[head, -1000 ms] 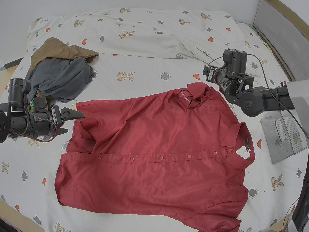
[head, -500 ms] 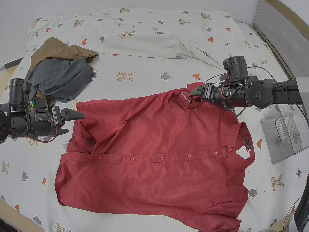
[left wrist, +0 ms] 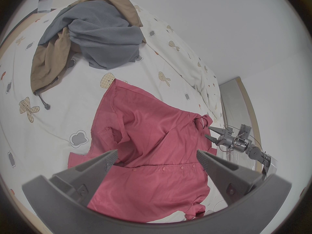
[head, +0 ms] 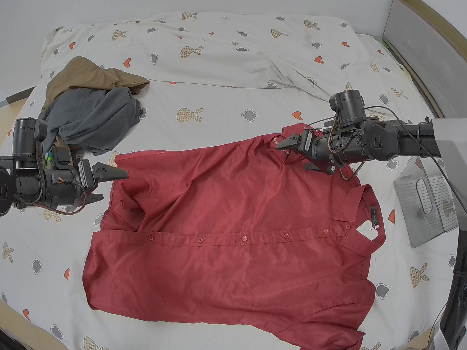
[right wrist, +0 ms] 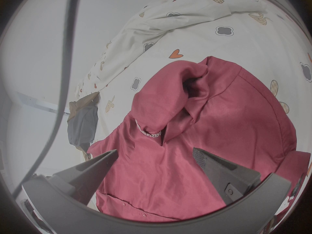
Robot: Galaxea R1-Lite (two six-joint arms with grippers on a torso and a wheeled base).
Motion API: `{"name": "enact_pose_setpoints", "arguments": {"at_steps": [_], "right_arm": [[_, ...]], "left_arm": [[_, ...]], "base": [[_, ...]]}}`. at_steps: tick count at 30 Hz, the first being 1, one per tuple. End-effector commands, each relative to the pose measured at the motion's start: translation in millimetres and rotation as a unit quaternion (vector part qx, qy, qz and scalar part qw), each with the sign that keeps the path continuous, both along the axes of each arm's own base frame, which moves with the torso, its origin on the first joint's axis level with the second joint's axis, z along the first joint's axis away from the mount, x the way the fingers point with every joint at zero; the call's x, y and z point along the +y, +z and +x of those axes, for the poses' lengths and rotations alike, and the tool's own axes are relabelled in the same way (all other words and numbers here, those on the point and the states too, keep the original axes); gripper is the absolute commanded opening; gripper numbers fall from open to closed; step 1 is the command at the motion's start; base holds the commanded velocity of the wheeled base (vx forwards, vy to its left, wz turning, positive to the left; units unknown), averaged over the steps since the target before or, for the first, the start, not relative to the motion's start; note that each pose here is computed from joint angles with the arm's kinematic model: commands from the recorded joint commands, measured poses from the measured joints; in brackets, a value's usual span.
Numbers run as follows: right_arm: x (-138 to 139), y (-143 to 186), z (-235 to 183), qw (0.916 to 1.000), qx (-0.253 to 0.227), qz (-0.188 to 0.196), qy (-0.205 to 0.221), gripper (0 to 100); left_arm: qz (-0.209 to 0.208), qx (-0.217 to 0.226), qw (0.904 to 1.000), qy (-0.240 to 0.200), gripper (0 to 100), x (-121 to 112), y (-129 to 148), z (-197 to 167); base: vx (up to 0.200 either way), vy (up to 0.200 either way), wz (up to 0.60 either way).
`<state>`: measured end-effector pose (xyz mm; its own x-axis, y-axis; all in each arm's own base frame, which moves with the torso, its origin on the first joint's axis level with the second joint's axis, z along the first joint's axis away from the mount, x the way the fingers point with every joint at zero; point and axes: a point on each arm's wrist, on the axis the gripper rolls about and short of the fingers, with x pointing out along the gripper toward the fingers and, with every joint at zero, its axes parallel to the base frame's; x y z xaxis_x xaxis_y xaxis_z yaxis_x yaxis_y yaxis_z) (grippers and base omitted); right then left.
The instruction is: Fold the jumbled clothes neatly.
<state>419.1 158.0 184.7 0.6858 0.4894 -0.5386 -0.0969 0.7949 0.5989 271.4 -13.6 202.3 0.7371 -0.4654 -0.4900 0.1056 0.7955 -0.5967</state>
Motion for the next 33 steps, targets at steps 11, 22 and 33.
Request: {"name": "enact_pose_setpoints", "arguments": {"at_steps": [11,22,33], "right_arm": [[5.6,-0.6,22.7,0.9996,-0.027,0.011,0.001,100],[-4.2,-21.0,50.8,0.9994,-0.029,0.013,-0.015,100],[-19.7,-8.1,49.1,0.9989,-0.021,0.042,-0.009,100]], "left_arm": [[0.000,-0.002,1.0000,0.000,100,0.0,0.9,-0.9],[0.018,0.001,0.9997,-0.017,100,-3.2,-8.3,-1.5],[0.044,0.010,0.9969,-0.064,100,-18.0,-22.8,-4.4]], "base": [[0.000,0.000,0.00],[0.000,0.000,0.00],[0.000,0.000,0.00]]}}
